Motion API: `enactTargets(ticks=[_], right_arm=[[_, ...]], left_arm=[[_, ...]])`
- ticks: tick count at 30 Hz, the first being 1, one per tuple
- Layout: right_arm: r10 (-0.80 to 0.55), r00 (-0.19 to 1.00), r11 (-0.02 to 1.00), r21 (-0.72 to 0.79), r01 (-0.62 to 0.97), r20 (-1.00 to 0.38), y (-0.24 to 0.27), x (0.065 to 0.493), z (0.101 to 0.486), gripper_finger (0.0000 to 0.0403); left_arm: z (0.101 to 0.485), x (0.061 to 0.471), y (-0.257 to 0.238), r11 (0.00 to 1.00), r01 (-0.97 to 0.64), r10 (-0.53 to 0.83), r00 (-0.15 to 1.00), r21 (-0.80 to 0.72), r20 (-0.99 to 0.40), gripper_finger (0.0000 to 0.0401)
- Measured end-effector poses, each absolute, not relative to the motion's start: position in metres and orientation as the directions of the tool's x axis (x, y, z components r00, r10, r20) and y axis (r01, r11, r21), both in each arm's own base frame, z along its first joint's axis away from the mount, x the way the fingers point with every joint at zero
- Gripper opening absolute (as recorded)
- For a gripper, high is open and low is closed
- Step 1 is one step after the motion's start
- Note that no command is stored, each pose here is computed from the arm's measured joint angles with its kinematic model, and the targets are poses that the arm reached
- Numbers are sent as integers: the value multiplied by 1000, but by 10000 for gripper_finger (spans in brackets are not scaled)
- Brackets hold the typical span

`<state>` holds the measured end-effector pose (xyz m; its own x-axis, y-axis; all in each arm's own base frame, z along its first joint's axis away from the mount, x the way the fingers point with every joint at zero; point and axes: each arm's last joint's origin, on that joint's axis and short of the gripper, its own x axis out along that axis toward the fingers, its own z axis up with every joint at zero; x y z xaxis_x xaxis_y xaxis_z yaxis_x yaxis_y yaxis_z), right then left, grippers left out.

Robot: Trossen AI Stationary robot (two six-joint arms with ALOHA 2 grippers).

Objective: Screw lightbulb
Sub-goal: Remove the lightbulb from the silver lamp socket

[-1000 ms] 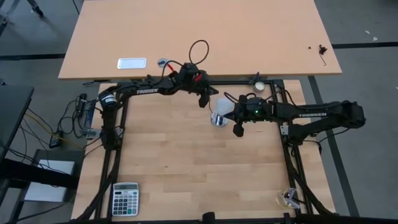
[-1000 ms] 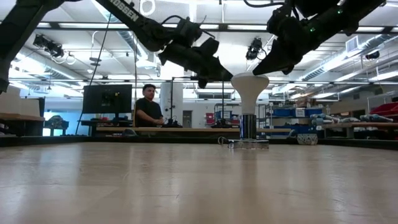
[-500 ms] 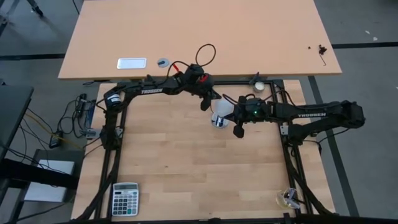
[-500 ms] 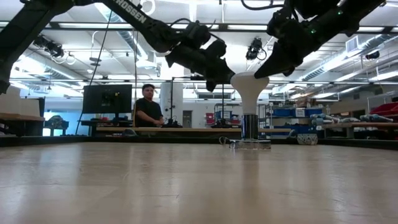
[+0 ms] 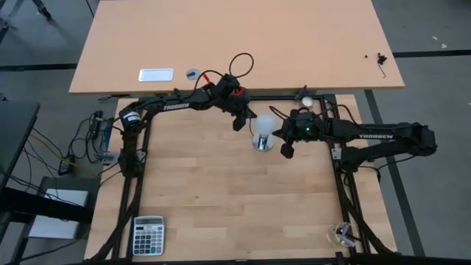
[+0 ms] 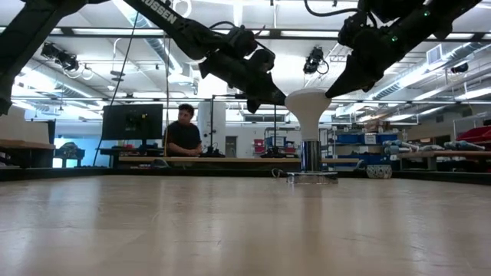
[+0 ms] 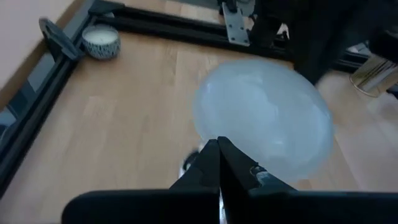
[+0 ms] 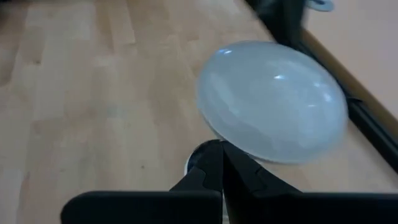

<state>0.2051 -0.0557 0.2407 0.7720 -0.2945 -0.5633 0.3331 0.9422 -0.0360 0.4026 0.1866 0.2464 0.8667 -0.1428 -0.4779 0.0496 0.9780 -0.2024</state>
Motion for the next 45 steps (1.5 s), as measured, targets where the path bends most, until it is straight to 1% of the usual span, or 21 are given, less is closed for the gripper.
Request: enactTargets(ticks=[6,11,15,18,21,25,29,32,35,40,45], right_arm=[[-354,745,916,-49,398,-565,-64,199,242,9],[-387,715,896,-55,440,-582,-70,196,240,9],[-422,697,874,-56,483,-579,-79,193,240,9],[-443,687,856,-44,515,-576,-84,191,241,9],[-451,673,847,-45,529,-586,-88,189,240,9],[-441,653,844,-38,535,-616,-88,186,235,9],[-405,626,832,14,554,-667,-84,179,208,9],[-391,643,816,75,573,-658,-80,174,182,8],[-383,686,802,145,579,-618,-76,168,160,6],[-398,710,771,207,602,-581,-73,160,142,4],[-434,673,746,180,642,-599,-74,160,133,4]], left_arm=[[249,398,178,976,60,-162,839,-209,-520,0],[253,397,170,975,72,-176,830,-212,-529,0],[252,400,159,964,115,-230,812,-239,-536,0],[248,402,151,962,118,-240,791,-246,-562,0],[244,404,140,964,143,-251,768,-225,-588,0],[251,405,131,964,173,-261,772,-204,-580,0],[259,399,128,970,168,-240,774,-176,-586,0],[268,392,126,980,152,-200,793,-132,-575,0],[272,383,124,984,139,-176,809,-108,-561,0],[277,367,118,989,129,-145,860,-67,-489,0],[268,349,113,994,94,-112,906,-63,-407,0]])
